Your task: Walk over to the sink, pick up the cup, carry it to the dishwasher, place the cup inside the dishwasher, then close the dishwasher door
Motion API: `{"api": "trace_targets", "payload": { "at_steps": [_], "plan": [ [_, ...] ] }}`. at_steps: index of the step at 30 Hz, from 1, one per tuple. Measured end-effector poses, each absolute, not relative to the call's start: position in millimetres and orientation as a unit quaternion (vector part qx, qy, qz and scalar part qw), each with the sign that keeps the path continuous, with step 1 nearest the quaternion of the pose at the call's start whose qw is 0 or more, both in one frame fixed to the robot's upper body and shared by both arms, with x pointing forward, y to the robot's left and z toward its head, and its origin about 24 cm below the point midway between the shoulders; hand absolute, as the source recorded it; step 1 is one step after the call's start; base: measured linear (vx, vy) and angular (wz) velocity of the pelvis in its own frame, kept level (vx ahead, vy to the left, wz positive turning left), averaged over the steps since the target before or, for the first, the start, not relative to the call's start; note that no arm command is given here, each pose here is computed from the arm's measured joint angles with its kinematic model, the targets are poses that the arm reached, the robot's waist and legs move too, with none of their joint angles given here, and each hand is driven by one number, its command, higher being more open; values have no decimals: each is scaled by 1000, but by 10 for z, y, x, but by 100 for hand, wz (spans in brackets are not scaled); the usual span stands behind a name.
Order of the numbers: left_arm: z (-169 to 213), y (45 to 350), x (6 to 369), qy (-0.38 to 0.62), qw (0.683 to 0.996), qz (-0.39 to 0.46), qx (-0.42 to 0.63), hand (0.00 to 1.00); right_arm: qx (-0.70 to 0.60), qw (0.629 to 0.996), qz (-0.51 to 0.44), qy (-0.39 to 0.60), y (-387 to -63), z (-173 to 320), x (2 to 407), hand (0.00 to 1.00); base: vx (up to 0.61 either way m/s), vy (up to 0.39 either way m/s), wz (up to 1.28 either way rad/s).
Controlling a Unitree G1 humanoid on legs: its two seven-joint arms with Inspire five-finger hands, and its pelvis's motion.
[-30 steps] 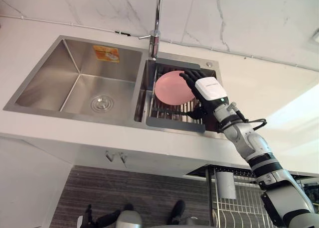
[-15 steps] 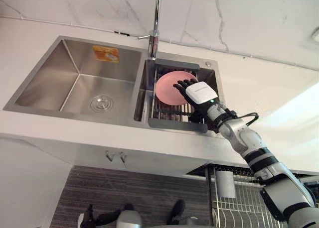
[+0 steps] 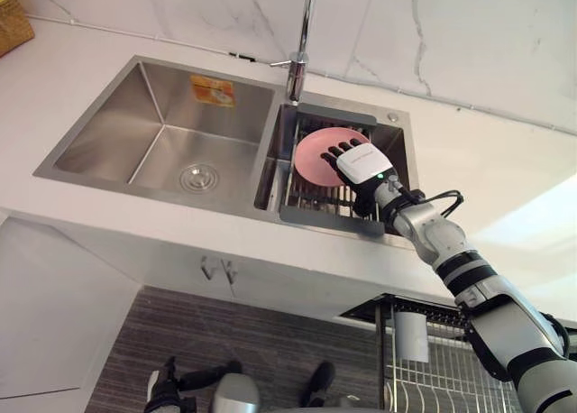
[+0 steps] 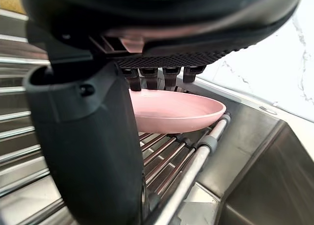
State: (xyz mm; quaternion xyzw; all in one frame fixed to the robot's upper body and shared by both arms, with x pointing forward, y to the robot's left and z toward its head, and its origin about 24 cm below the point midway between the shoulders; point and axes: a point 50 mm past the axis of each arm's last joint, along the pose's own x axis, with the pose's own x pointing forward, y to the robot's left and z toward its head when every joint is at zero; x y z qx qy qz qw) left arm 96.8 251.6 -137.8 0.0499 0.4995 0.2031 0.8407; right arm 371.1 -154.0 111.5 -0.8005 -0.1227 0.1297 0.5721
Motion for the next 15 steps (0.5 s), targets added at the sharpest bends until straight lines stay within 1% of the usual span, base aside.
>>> {"api": "trace_targets", "payload": {
  "at_steps": [8, 15],
  "plan": [
    [-1357, 2515, 1051, 491, 846, 202, 50, 100, -809, 564, 101, -131, -1548, 1089, 3734, 0, -16, -2, 0],
    [-1350, 2531, 1061, 487, 847, 205, 52, 100, -794, 582, 52, -171, -1466, 1082, 3713, 0, -16, -15, -8]
  ]
}}
